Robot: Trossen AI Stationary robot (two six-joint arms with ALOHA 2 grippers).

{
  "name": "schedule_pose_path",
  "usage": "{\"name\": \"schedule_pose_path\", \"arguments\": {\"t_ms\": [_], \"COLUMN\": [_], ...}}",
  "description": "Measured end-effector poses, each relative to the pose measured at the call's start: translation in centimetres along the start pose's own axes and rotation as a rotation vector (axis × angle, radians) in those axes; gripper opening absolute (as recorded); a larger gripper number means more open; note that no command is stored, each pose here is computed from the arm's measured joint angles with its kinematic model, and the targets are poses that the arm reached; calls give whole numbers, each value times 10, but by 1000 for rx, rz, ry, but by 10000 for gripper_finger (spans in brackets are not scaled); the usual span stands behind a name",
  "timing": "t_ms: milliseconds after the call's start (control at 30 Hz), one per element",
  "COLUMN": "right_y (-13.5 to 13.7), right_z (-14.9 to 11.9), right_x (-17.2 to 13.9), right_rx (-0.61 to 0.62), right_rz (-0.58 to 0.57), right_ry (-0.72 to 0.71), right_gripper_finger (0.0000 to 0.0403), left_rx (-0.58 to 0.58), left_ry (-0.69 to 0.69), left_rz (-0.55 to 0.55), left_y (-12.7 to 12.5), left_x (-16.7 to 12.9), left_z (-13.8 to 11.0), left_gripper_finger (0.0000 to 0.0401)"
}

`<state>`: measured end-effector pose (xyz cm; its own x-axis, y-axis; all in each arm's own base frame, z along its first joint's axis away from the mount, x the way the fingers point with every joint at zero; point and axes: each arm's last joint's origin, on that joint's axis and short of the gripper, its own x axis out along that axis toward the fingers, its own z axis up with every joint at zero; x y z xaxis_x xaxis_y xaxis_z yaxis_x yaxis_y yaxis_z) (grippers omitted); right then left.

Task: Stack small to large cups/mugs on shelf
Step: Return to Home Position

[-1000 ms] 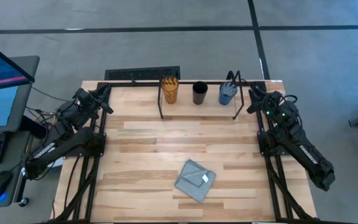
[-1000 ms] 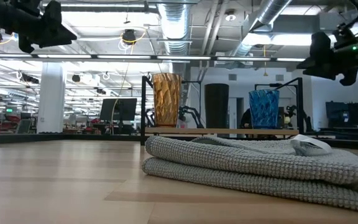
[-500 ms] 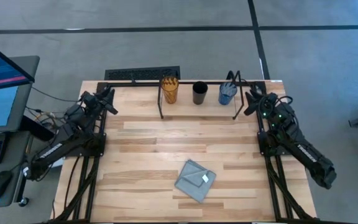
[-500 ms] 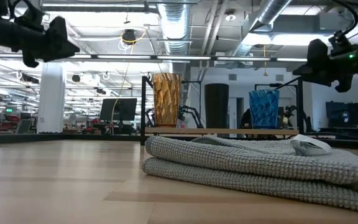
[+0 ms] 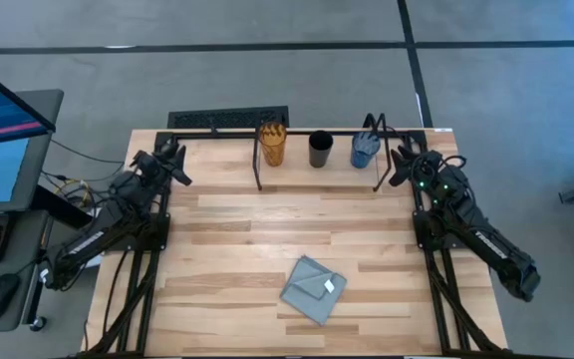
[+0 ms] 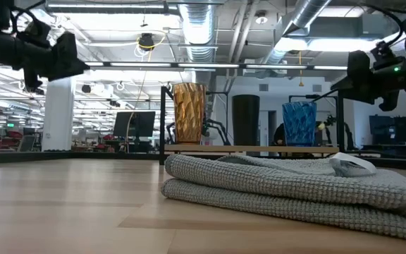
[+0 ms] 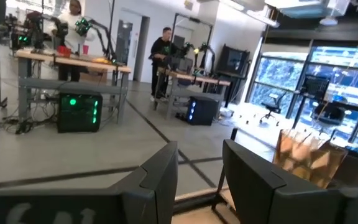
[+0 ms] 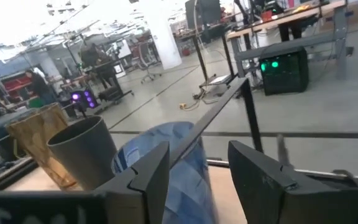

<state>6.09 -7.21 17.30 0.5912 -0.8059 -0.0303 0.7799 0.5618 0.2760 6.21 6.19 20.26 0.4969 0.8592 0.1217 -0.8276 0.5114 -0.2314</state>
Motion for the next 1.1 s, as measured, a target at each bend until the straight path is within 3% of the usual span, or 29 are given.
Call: {"name": "schedule_pose_path", "arguments": {"t_ms": [200, 433, 867, 1100], "right_y": [3, 5, 7, 8], "right_z": [-4, -5, -5, 0], "right_x": [2, 2, 0, -2], "right_rx": [12, 11, 41, 20], "right_rz": [50, 87, 129, 97], "right_ry": [-29, -17, 37, 54], "right_gripper_finger": [186, 186, 186, 186], "left_rx": [-22, -28, 7, 9], "left_ry": [-30, 39, 48, 50], "left_rz": [-4, -3, -28, -28], "left_y": [2, 3, 3, 3], "left_x": [3, 4, 4, 4], "left_z": [-15, -28, -29, -30], "left_gripper_finger": [119, 119, 119, 119]}}
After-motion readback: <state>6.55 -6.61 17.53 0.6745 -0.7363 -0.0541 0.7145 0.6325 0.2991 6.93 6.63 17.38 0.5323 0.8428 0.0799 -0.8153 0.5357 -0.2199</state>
